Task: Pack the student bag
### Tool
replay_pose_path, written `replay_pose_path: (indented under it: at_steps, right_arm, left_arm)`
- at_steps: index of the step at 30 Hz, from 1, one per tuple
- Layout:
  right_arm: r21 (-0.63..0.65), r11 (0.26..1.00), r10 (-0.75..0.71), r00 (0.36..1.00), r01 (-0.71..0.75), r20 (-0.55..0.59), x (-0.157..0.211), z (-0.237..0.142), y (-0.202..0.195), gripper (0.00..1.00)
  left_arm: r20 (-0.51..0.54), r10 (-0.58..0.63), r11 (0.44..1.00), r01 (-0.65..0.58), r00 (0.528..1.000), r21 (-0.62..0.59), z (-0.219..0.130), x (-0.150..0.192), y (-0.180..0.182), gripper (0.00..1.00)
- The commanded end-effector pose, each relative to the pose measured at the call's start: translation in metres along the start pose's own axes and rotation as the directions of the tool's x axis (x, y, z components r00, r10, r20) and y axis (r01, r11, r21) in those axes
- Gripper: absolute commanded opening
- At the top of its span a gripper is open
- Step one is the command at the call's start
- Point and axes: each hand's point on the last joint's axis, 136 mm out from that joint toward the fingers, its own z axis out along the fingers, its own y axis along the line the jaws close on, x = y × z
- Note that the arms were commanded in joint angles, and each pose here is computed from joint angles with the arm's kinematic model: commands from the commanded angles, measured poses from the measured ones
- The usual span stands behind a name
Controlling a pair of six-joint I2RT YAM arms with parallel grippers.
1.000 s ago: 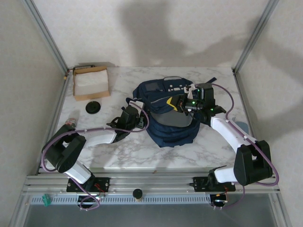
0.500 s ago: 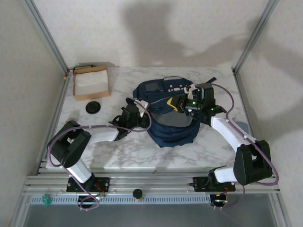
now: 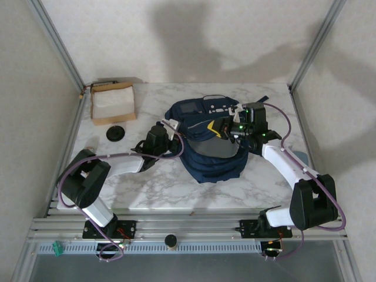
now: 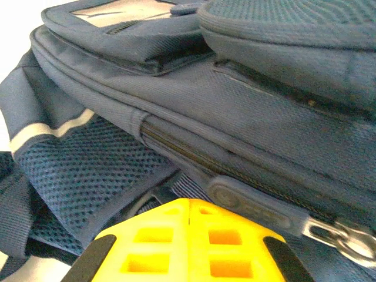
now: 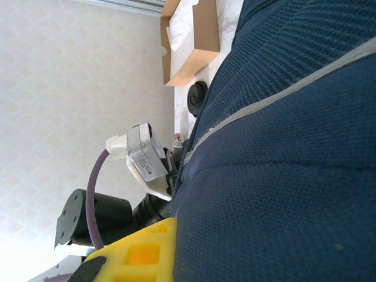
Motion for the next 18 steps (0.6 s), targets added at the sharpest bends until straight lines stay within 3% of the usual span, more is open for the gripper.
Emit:
replay_pose_path:
  at_steps: [1, 5, 9, 13, 15, 18]
  right_arm:
    - [-0.111, 0.983, -0.147, 0.989, 0.146, -0.001, -0.004, -0.01, 0.044, 0.0]
    - [-0.113, 0.983, -0.145, 0.989, 0.144, 0.0, -0.004, -0.01, 0.042, 0.0]
    - [-0.107, 0.983, -0.154, 0.988, 0.152, -0.007, -0.007, -0.007, 0.04, 0.0]
    - [-0.114, 0.983, -0.15, 0.988, 0.147, -0.024, -0.007, -0.008, 0.042, 0.0]
    - [-0.107, 0.981, -0.167, 0.986, 0.164, -0.021, -0.008, -0.01, 0.045, 0.0]
    - [-0.091, 0.977, -0.196, 0.98, 0.193, -0.026, -0.01, -0.012, 0.048, 0.0]
  left_arm:
    - [0.011, -0.008, 0.999, 0.007, 1.0, 0.051, 0.004, -0.011, -0.006, 0.0]
    - [0.0, 0.031, 0.994, -0.03, 1.0, 0.107, -0.002, -0.004, -0.016, 0.0]
    - [0.007, 0.1, 0.991, -0.1, 0.995, 0.09, -0.011, 0.0, -0.016, 0.19]
    - [0.054, 0.177, 0.984, -0.177, 0.983, -0.008, -0.025, 0.002, -0.002, 0.27]
    - [0.076, 0.225, 0.974, -0.223, 0.971, -0.036, -0.03, 0.0, 0.002, 0.36]
    - [0.13, 0.341, 0.931, -0.353, 0.931, 0.088, -0.037, 0.004, -0.02, 0.4]
